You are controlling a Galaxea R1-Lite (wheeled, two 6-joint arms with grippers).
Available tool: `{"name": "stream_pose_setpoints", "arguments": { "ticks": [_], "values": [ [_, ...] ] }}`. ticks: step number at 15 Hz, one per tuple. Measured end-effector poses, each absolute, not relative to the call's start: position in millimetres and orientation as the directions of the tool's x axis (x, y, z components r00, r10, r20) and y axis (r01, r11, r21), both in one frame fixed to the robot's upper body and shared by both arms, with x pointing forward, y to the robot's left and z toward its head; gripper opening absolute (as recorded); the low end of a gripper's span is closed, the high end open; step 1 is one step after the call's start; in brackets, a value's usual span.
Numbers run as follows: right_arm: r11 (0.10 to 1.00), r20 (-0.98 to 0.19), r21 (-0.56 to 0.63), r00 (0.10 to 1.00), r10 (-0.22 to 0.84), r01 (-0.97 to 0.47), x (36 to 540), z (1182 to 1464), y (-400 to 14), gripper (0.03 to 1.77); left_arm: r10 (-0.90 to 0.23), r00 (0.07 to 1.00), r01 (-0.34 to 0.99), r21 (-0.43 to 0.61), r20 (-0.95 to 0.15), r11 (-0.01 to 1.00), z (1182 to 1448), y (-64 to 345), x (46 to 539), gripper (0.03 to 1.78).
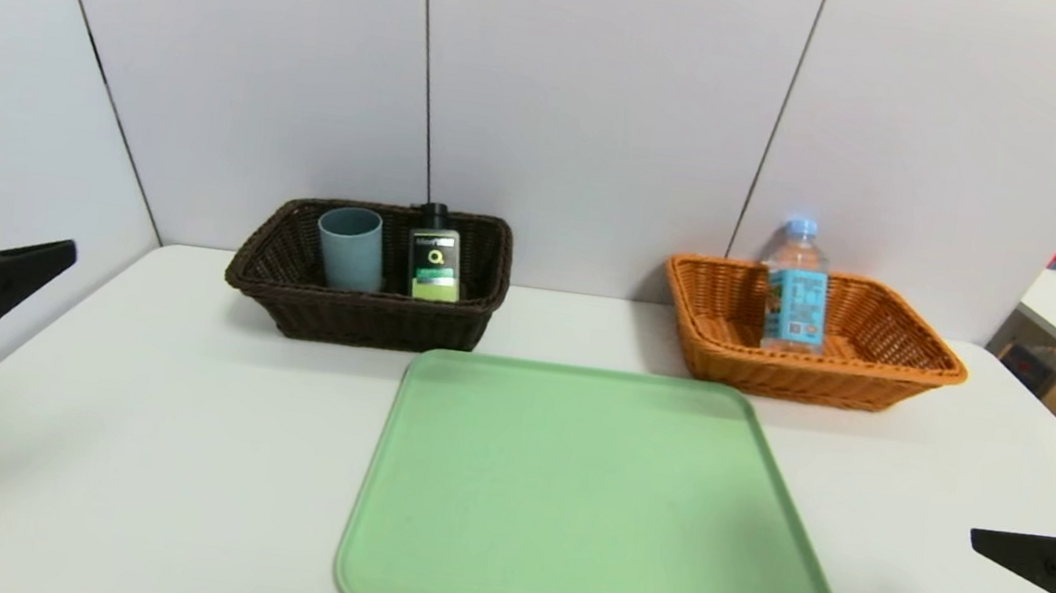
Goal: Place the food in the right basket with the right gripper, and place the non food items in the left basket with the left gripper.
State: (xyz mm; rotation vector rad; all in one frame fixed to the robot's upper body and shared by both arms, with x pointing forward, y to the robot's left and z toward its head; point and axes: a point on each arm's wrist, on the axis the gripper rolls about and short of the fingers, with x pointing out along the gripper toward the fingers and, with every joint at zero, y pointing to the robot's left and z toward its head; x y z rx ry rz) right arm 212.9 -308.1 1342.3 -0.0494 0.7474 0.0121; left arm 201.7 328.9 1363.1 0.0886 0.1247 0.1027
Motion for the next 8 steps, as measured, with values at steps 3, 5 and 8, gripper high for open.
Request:
{"name": "stream_pose_setpoints", "arguments": {
  "ticks": [3, 5, 8],
  "values": [
    [0.999, -0.669, -0.025, 0.742, -0.037, 0.028, 201, 1339, -319, 1.7, 0.156, 0.984, -0.149, 0.083, -0.086, 0.985, 1345, 336, 169, 1.69],
    [0.998, -0.663, -0.022, 0.747, -0.055, 0.054, 191, 1335, -323, 1.7, 0.159, 0.986, -0.155, 0.077, -0.057, 0.985, 1336, 337, 152, 1.69],
    [0.996, -0.647, -0.018, 0.758, -0.081, 0.091, 172, 1326, -330, 1.7, 0.137, 0.99, -0.135, 0.077, -0.023, 0.988, 1319, 336, 128, 1.69]
  ]
}}
